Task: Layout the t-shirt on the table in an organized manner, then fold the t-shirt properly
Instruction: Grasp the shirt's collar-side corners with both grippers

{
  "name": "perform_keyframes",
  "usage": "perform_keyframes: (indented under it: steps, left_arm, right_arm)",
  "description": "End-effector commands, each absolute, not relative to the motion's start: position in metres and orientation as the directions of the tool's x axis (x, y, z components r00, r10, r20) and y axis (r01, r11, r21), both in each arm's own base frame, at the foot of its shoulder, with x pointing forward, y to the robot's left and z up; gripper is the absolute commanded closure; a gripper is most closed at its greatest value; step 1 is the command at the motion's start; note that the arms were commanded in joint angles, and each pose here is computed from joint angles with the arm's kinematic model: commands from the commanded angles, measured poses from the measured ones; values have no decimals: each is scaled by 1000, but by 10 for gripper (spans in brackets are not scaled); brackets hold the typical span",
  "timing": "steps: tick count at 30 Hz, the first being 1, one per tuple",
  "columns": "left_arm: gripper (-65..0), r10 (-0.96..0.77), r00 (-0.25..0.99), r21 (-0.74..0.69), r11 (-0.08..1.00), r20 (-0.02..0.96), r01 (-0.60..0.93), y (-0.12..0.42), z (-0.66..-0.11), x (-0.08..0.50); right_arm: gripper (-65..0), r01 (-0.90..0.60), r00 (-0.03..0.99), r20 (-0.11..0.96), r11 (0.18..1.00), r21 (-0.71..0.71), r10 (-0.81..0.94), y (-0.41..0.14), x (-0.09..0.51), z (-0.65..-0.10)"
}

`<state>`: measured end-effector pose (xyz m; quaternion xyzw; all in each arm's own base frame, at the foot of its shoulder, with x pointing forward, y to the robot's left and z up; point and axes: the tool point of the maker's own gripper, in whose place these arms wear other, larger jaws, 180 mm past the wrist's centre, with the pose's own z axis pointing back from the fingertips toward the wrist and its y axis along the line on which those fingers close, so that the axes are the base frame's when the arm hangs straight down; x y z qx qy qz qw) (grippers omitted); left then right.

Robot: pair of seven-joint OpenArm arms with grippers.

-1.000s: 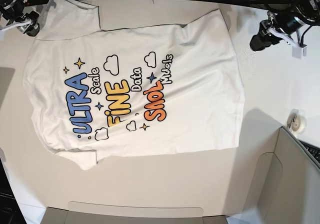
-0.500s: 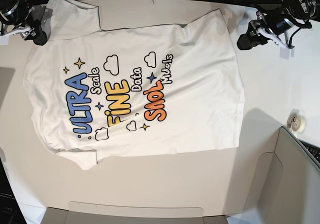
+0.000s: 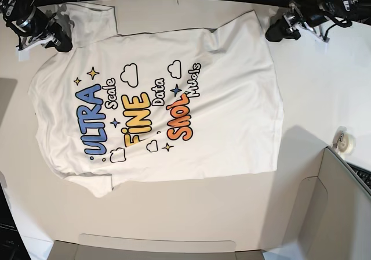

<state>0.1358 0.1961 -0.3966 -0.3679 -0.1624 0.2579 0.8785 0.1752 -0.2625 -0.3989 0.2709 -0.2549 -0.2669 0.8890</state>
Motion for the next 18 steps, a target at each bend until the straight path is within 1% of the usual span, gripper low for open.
perform_keyframes:
  steps: [1,3,7,9,12,18]
  left_arm:
    - [-304,557,828,-744,578,60,-335,192,-396,129]
    - [-304,544,839,-747,554,-8,-367,182,-408,116]
    - [-304,539,837,-752,514,-93,-413,171,-419,96]
    - [-304,532,840,-767,494,-106,-409,164,-417,95]
    - [-304,523,844,-790,465,-119,-399,154,-414,97]
    - [-305,529,838,-813,426,-134,-398,138,-414,102]
  right_arm:
    - [-7,369,763,279,748,552,-583,-270,164,-409]
    - [-7,340,764,319,770,540,-561,-276,175,-398]
    - [-7,249,741,423,799,548,-522,-272,201,-366]
    - [-7,201,717,470,799,567,-514,-268,215,-348]
    - [-7,161,700,516,813,559,-494,-265,226,-333]
    - [-7,152,693,524,811,565,-496,-264,230,-330]
